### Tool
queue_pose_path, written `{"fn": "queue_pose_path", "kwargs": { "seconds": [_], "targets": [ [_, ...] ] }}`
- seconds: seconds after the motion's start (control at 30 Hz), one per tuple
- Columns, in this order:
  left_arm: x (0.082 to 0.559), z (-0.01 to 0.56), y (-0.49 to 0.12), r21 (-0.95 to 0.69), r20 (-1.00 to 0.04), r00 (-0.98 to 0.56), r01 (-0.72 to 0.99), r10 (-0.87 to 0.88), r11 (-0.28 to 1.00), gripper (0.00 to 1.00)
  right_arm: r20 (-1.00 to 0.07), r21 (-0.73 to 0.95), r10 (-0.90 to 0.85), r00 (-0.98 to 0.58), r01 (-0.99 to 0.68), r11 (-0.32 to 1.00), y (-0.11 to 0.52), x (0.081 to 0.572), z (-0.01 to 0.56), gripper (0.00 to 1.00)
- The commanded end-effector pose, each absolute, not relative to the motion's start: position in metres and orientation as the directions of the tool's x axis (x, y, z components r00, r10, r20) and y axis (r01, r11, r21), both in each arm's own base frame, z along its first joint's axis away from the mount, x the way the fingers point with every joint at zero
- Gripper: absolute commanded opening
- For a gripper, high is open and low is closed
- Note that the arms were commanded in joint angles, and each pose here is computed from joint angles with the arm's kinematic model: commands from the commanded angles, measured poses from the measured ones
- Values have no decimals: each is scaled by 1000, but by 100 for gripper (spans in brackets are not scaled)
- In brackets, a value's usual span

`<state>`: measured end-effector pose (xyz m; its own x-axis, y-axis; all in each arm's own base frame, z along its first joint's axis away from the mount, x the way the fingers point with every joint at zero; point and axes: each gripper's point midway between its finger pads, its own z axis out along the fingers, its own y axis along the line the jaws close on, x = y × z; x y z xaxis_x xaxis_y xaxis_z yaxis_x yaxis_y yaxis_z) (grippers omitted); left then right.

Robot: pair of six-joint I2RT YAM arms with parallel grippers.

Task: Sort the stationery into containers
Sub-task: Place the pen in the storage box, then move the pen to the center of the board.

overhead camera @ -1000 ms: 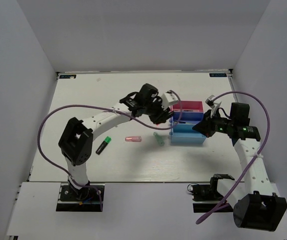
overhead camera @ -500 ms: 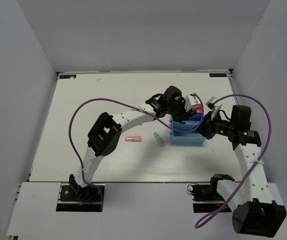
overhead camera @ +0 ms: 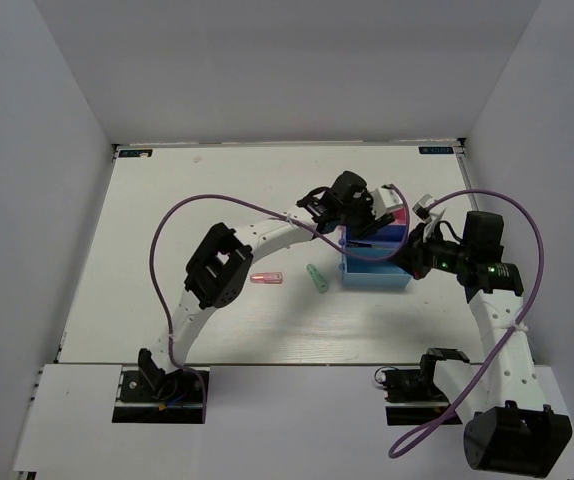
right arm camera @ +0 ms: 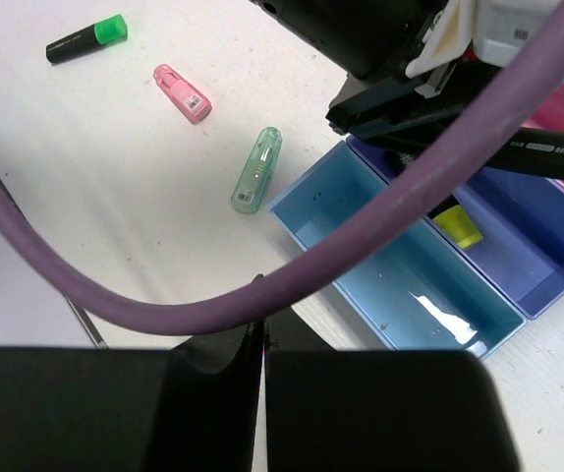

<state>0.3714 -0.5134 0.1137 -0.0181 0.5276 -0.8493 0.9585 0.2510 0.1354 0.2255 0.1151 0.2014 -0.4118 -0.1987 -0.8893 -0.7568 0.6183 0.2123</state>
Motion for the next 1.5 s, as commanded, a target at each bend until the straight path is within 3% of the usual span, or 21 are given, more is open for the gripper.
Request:
{"fn": "queue_pose_path", "kwargs": {
  "seconds": [0.0, 0.07, 0.1, 0.3, 0.37, 0.4, 0.47, 0.5, 0.53, 0.6, 0.7, 0.73, 0.8, 0.83, 0.87, 0.9, 1.07, 1.1, 1.17, 1.2, 1.47],
  "targets": [
    [376, 137, -517, 154, -868, 2, 952, 496, 265, 40, -910, 182, -199, -364, -781, 597, 117, 225, 210, 1],
    [375, 142, -517, 152, -873, -1, 950, 488, 274, 57, -908, 189, -196, -370, -780, 597, 117, 225, 210, 15],
    [375, 145, -516, 155, -874, 1, 948, 485, 277, 60, -908, 193, -194, -371, -782, 593, 117, 224, 210, 26],
    [375, 180, -512, 158, -906, 8, 934, 423, 320, 66, -911, 198, -190, -366, -792, 577, 119, 220, 214, 34],
    [374, 204, -507, 154, -929, 17, 926, 370, 344, 56, -919, 182, -195, -344, -807, 562, 120, 217, 216, 32],
    [369, 196, -502, 134, -927, -8, 927, 376, 350, 32, -923, 173, -200, -328, -820, 545, 122, 215, 216, 28],
    [372, 239, -486, 141, -951, 1, 891, 309, 431, 7, -933, 162, -206, -296, -853, 496, 127, 206, 217, 23],
    [369, 268, -474, 126, -966, -2, 872, 260, 474, 0, -944, 125, -220, -246, -884, 450, 132, 202, 217, 18],
    [367, 236, -452, 94, -949, -86, 840, 303, 534, 0, -945, 128, -222, -241, -895, 428, 134, 198, 217, 8],
    [367, 261, -388, 23, -952, -198, 710, 231, 703, 0, -956, 66, -244, -163, -930, 362, 138, 195, 216, 0],
    [349, 239, -272, -66, -880, -442, 473, 172, 879, 30, -936, 98, -293, -194, -945, 311, 141, 205, 194, 0],
    [340, 231, -252, -172, -844, -533, 371, 58, 912, 51, -911, 90, -368, -189, -959, 270, 149, 204, 197, 6],
    [305, 200, -170, -209, -791, -611, 216, -35, 954, 74, -842, 192, -466, -271, -959, 210, 153, 209, 165, 16],
    [300, 190, -143, -201, -782, -620, 152, -65, 968, 92, -826, 196, -507, -245, -969, 149, 168, 206, 171, 24],
    [271, 160, -120, -178, -767, -640, 138, -50, 974, 100, -826, 180, -519, -221, -975, 128, 176, 212, 175, 35],
    [260, 170, -104, -183, -798, -597, 118, -77, 976, 100, -784, 234, -549, -290, -957, 171, 183, 226, 159, 39],
    [227, 154, -39, -161, -845, -510, -37, -157, 986, 100, -663, 194, -727, -177, -979, 61, 267, 234, 126, 56],
    [225, 145, -32, -157, -842, -513, -67, -169, 985, 100, -687, 156, -714, -136, -987, 38, 295, 242, 153, 64],
    [223, 154, -18, -159, -870, -452, -122, -197, 980, 100, -615, 186, -779, -120, -982, 4, 325, 238, 119, 77],
    [223, 155, -12, -161, -876, -434, -147, -210, 976, 100, -650, 124, -757, -70, -992, -15, 345, 251, 136, 81],
    [210, 162, 24, -170, -900, -335, -319, -279, 932, 100, -759, -68, -577, 301, -918, -390, 448, 247, 105, 81]
  ]
}}
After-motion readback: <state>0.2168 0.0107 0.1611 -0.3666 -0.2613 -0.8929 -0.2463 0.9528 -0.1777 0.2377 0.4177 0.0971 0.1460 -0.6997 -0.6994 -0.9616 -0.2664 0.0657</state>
